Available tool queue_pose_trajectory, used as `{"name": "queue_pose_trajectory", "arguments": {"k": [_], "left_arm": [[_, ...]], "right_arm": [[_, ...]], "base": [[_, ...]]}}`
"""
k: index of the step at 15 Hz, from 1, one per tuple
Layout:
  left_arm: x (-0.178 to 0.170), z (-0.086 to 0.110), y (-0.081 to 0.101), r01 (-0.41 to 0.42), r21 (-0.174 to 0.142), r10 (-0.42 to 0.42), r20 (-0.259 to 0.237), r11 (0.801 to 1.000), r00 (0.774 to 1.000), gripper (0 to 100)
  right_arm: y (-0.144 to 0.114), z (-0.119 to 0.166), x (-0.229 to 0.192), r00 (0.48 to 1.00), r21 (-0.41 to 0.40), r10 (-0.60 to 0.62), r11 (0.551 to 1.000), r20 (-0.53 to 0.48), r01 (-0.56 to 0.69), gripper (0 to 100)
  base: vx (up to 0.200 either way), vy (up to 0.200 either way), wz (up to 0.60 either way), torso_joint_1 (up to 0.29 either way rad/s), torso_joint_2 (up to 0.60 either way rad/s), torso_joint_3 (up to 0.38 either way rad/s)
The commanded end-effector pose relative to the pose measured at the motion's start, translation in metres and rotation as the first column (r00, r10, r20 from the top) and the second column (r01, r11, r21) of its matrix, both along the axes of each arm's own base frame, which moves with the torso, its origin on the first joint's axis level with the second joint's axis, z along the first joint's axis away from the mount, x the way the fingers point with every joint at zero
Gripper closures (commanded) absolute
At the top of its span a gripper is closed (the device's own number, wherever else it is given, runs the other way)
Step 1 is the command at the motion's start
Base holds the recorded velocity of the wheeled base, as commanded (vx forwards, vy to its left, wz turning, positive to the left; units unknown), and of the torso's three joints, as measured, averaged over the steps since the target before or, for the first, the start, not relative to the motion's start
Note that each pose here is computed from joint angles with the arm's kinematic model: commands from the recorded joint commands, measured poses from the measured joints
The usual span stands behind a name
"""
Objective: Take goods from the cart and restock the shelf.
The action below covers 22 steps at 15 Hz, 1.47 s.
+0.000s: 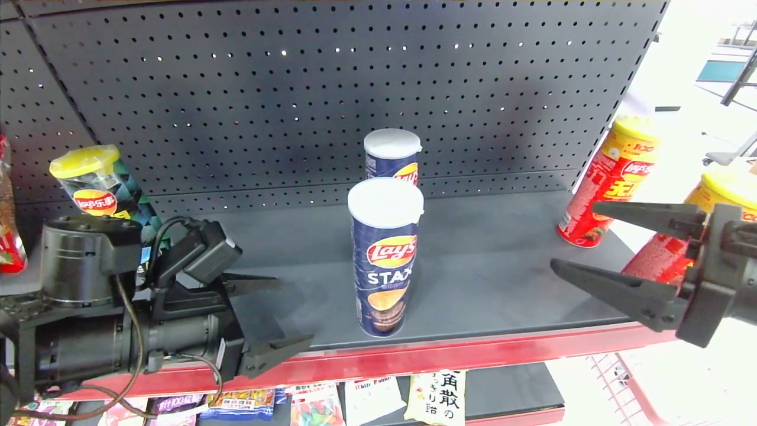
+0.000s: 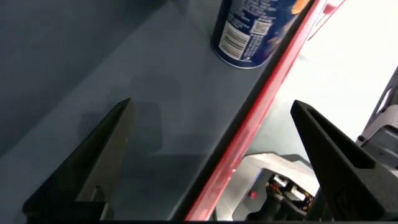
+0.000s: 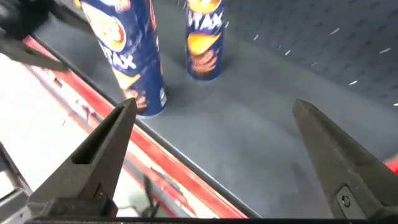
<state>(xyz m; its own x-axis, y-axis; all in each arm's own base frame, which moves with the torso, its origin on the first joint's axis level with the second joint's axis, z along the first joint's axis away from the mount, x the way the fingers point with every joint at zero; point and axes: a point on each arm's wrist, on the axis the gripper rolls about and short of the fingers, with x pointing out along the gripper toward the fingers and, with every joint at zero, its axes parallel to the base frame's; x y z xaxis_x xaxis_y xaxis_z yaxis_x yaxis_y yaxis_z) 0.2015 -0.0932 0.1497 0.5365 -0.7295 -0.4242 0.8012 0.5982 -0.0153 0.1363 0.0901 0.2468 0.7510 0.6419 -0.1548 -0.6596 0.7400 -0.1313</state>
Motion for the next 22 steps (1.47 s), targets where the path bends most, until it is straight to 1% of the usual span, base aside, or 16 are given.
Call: {"name": "queue_pose_trajectory", "arguments": {"k": [1,2,6,8,10,14,17,22], "left_arm": [[0.011,-0.01,-0.008,0.014,0.02,-0.013,-0.04,1.0,0.999,0],[0.015,-0.012,-0.012,0.023,0.023,-0.022,-0.048,0.999,0.999,0],[0.033,-0.013,-0.025,0.035,0.026,-0.033,-0.046,0.999,0.998,0],[0.039,-0.016,-0.031,0.047,0.029,-0.045,-0.053,0.998,0.998,0],[0.048,-0.02,-0.038,0.049,0.039,-0.047,-0.062,0.998,0.997,0],[0.059,-0.021,-0.044,0.043,0.041,-0.041,-0.054,0.998,0.998,0],[0.068,-0.019,-0.048,0.027,0.043,-0.026,-0.038,0.999,0.999,0],[0.075,-0.019,-0.051,0.027,0.042,-0.026,-0.035,0.999,0.999,0]], "right_arm": [[-0.011,0.006,-0.011,0.999,0.026,-0.023,0.999,0.04,0.022,0],[-0.013,0.005,-0.011,0.999,0.028,-0.036,0.999,0.035,0.035,0],[-0.016,0.005,-0.009,0.998,0.041,-0.063,0.997,0.021,0.062,0],[-0.016,0.004,-0.007,0.997,0.039,-0.069,0.997,0.019,0.069,0],[-0.016,0.005,-0.007,0.997,0.041,-0.069,0.997,0.021,0.068,0],[-0.016,0.005,-0.006,0.997,0.041,-0.07,0.997,0.018,0.069,0],[-0.016,0.005,-0.006,0.997,0.042,-0.071,0.997,0.02,0.07,0],[-0.016,0.005,-0.006,0.997,0.043,-0.071,0.997,0.019,0.07,0]], "base": [[0.0,0.0,0.0,0.0,0.0,0.0],[0.0,0.0,0.0,0.0,0.0,0.0],[0.0,0.0,0.0,0.0,0.0,0.0],[0.0,0.0,0.0,0.0,0.0,0.0],[0.0,0.0,0.0,0.0,0.0,0.0],[0.0,0.0,0.0,0.0,0.0,0.0],[0.0,0.0,0.0,0.0,0.0,0.0],[0.0,0.0,0.0,0.0,0.0,0.0]]}}
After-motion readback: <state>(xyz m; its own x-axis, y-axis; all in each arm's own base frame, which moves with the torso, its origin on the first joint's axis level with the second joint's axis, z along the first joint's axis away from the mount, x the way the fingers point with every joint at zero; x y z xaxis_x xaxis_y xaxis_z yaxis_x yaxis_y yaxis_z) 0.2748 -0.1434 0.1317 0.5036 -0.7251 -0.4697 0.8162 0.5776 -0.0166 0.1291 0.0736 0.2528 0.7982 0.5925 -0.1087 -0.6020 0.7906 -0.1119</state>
